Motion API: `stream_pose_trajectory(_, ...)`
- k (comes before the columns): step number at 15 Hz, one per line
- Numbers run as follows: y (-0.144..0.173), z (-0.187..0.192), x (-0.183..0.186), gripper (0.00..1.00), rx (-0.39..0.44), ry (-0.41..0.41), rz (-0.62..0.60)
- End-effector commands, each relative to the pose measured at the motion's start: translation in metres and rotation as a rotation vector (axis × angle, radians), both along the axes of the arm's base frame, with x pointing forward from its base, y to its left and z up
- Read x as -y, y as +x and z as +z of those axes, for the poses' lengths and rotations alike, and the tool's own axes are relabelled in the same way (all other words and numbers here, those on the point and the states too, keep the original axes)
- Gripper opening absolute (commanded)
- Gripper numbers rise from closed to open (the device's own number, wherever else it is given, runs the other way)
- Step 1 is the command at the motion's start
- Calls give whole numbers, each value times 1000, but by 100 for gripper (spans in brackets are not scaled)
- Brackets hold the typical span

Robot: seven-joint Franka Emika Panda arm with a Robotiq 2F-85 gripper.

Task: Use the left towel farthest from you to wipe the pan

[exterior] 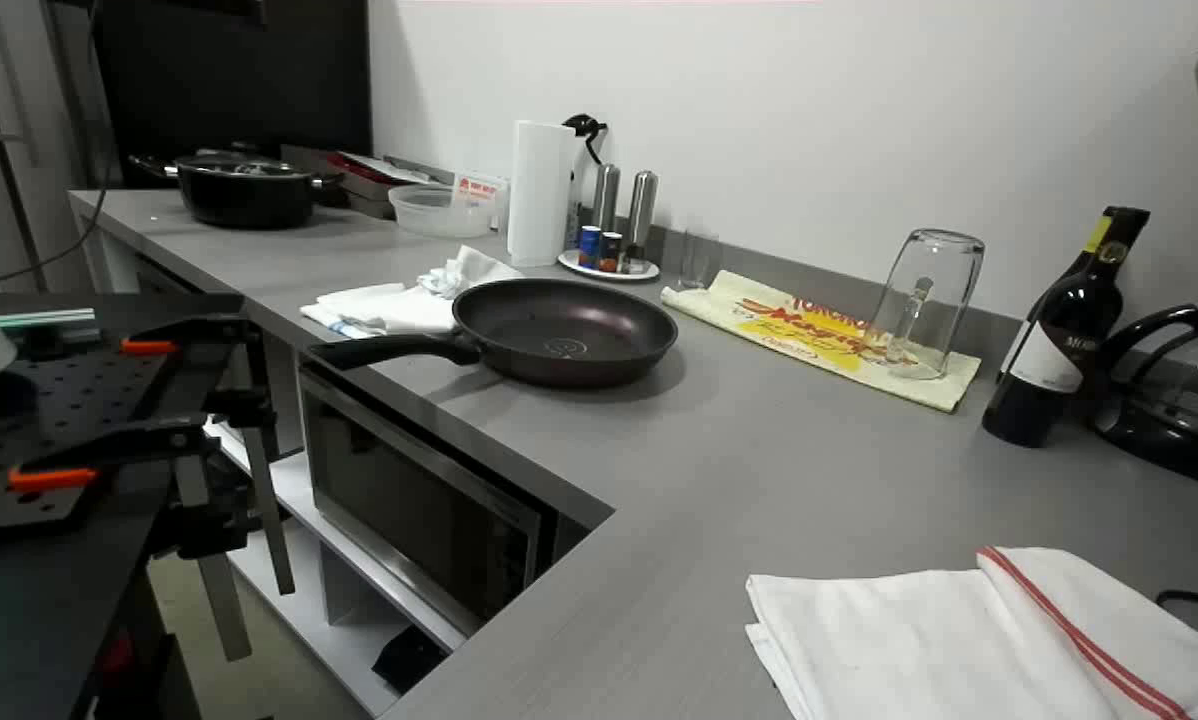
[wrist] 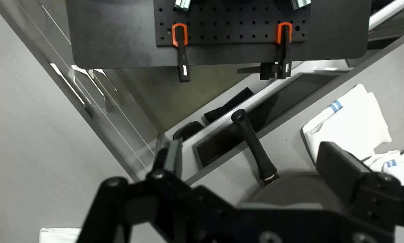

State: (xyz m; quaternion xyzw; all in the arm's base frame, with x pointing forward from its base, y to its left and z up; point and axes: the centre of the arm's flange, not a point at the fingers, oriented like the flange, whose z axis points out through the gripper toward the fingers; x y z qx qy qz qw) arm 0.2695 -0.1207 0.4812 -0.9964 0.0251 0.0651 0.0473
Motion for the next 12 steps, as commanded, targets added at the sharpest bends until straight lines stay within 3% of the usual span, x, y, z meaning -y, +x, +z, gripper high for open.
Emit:
stream_pose_trajectory(1,0,0,0,100,1,0,0)
stream_pose_trajectory(8,0,0,0,100,1,0,0)
stream_pose_trajectory(12,35,-14,3,100,-3,-13,20)
